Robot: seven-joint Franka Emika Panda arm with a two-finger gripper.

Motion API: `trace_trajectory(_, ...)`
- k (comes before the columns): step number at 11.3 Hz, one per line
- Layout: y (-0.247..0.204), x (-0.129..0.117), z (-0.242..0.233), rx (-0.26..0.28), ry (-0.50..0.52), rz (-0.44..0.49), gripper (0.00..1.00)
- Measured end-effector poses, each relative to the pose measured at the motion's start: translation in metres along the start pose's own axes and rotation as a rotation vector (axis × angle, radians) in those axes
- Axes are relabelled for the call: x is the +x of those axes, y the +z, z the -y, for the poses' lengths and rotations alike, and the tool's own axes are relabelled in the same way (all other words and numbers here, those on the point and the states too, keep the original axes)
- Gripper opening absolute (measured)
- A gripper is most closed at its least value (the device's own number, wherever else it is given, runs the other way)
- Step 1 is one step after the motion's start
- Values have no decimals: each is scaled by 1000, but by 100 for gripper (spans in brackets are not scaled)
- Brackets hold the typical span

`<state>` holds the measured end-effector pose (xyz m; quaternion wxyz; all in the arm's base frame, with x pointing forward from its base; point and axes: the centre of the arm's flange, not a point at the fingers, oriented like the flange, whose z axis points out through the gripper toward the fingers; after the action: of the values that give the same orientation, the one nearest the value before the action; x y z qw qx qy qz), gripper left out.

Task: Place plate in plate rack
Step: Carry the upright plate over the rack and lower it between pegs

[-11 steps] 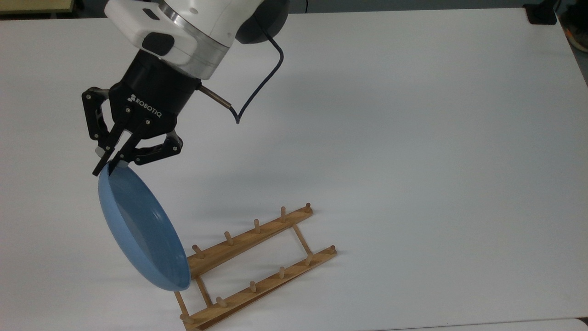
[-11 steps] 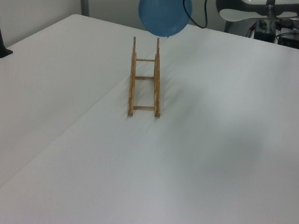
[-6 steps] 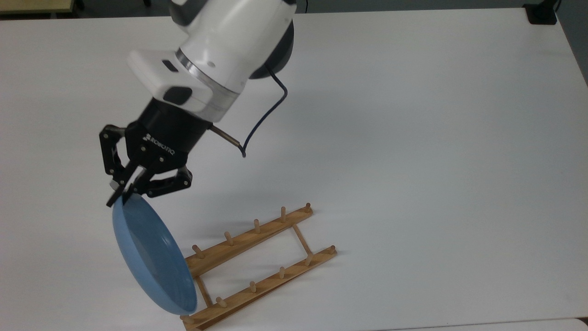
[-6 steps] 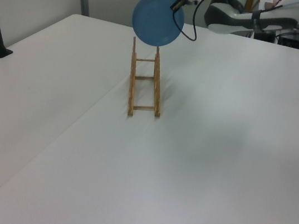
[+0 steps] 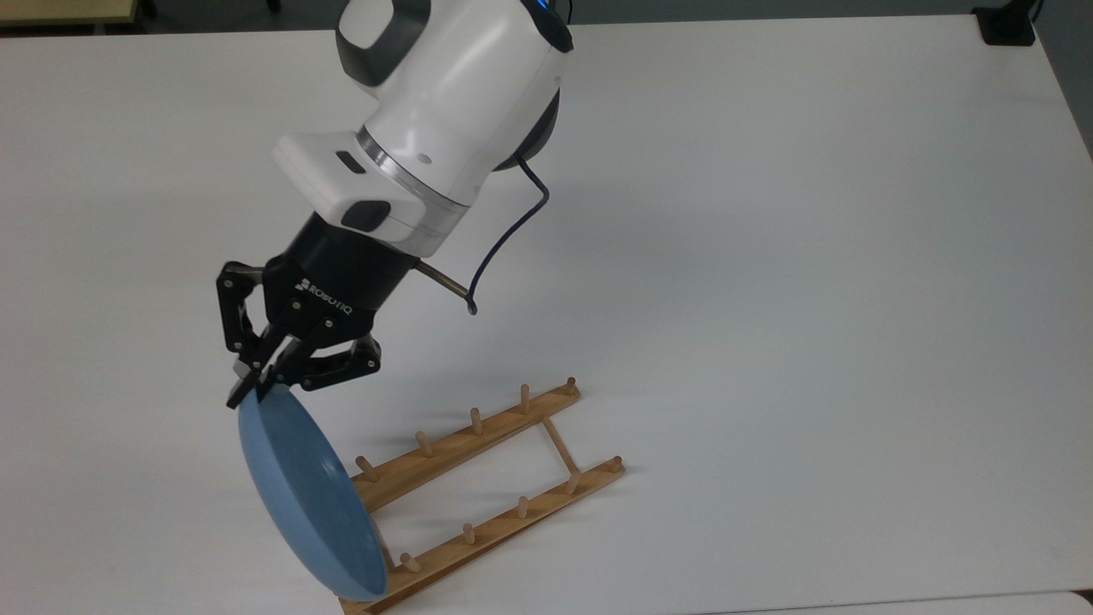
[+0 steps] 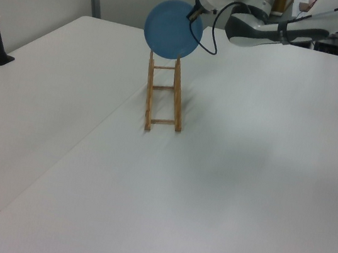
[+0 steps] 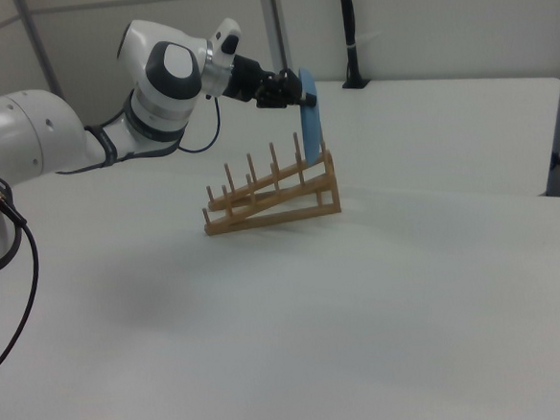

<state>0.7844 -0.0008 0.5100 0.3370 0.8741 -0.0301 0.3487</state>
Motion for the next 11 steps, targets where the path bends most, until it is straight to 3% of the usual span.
trace_trajectory(7, 8, -12, 36, 11, -65, 1, 6)
trace_trajectory(11, 15, -17, 41, 12, -50, 12, 7)
